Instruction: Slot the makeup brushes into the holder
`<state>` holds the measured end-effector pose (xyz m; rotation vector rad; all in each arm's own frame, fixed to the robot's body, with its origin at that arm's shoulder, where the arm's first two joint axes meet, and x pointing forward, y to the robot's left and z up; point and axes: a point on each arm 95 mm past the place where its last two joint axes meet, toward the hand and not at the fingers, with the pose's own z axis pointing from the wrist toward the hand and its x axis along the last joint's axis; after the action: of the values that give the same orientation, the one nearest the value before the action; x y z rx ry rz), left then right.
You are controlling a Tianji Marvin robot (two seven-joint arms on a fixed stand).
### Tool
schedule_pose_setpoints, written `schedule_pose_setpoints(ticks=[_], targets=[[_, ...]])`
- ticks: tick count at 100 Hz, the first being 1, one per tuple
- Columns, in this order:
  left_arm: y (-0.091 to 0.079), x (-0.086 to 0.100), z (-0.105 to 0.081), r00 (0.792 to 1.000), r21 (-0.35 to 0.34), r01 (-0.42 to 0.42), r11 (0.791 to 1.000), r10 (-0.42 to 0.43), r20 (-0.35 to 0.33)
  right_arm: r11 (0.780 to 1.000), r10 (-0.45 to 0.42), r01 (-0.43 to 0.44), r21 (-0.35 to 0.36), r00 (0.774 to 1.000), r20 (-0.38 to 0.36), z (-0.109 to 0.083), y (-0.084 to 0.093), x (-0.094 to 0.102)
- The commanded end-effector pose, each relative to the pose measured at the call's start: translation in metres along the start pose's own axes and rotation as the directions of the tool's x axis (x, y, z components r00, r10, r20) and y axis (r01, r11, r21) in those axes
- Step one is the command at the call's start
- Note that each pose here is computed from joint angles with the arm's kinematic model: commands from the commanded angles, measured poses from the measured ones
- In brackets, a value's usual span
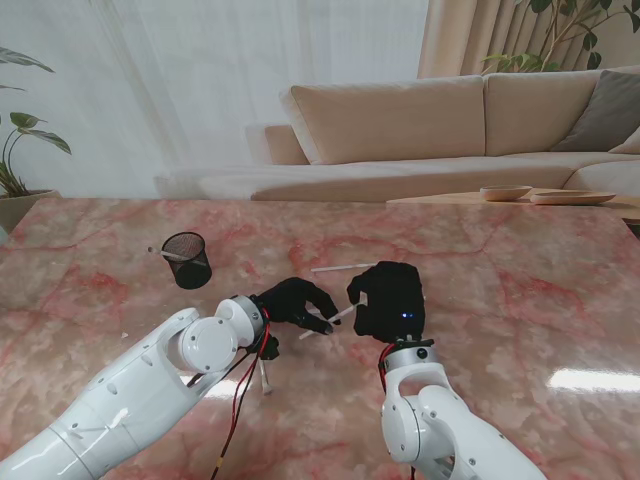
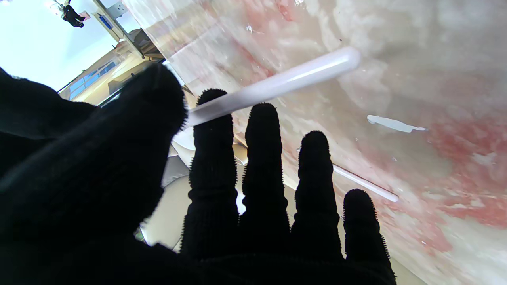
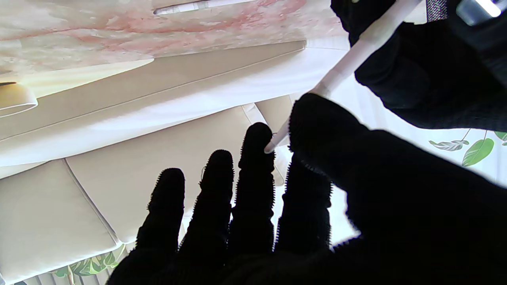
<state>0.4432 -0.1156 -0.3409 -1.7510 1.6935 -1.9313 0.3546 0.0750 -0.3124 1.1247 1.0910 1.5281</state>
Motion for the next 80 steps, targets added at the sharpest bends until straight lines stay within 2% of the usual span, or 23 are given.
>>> schedule_pose_setpoints(ticks=[1, 29, 80], targets=[[0.002, -0.0005, 0.0007, 1.0, 0.0, -0.002, 1.0, 0.002, 0.001, 1.0, 0.005, -0.005, 0.019, 1.0, 0.001, -0.002, -0.0023, 0.0013], [0.0012, 0.0005, 0.0024, 1.0, 0.015, -0.004, 1.0, 0.004, -0.004, 1.0, 0.004, -0.003, 0.017, 1.0, -0.01, -0.0019, -0.0019, 0.0033], [-0.0006, 0.0023, 0.0026, 0.999, -0.021, -0.047, 0.999, 0.046, -0.013, 1.0, -0.026, 0.025, -0.012, 0.998, -0.06, -0.0013, 0.0001, 0.0054]])
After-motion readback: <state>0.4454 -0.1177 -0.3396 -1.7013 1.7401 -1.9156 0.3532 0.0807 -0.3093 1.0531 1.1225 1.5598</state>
